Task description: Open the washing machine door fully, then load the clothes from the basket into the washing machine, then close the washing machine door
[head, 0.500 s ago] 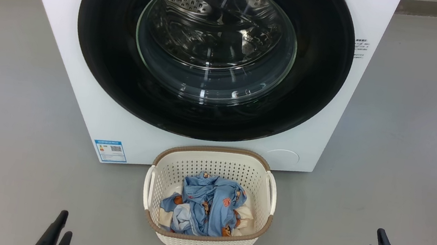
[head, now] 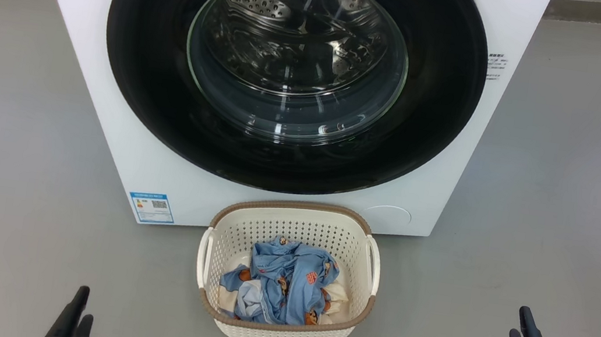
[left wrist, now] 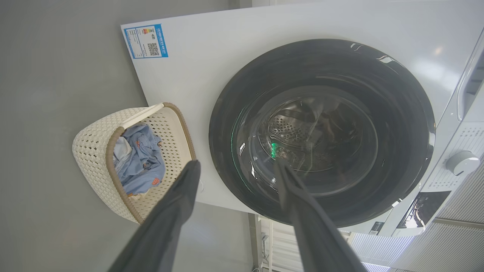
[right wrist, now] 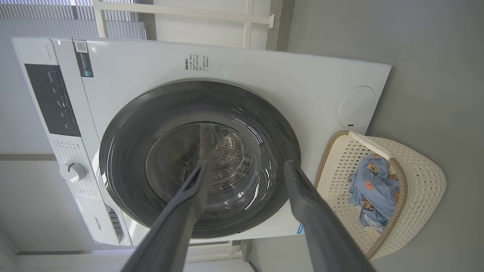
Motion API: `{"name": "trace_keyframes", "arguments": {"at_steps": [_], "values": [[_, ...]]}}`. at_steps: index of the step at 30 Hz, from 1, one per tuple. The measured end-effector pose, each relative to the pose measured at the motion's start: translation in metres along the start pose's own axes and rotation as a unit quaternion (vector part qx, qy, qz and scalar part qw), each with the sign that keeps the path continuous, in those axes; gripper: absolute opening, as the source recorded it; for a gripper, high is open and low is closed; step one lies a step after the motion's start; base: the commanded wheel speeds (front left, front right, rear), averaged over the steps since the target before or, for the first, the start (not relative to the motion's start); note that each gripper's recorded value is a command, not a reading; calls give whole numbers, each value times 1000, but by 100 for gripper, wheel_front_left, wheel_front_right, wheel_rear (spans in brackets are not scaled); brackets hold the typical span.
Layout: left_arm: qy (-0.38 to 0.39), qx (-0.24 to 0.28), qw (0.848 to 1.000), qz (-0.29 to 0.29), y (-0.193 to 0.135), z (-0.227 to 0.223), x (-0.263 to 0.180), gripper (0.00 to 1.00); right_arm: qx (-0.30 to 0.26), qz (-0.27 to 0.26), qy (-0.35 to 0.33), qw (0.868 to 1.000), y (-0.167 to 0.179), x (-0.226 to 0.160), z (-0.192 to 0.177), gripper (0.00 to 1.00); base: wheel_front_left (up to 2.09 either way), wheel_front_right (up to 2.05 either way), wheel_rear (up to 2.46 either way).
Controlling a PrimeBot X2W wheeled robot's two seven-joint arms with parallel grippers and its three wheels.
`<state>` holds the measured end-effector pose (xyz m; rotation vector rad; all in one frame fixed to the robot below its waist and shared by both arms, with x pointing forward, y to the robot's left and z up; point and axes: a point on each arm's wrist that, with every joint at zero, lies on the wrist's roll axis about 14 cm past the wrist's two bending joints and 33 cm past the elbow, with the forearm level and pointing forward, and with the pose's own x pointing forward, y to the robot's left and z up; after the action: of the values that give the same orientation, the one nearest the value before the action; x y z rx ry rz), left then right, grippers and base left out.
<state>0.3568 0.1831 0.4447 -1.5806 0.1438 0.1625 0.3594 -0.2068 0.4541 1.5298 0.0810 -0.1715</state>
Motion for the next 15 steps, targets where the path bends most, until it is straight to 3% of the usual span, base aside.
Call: {"name": "trace_keyframes", "arguments": {"at_steps": [15], "values": [[-15,91,996,-3,-4,7,0,100,-117,24,-6,993,17,3,1,100,0,0,0]]}}
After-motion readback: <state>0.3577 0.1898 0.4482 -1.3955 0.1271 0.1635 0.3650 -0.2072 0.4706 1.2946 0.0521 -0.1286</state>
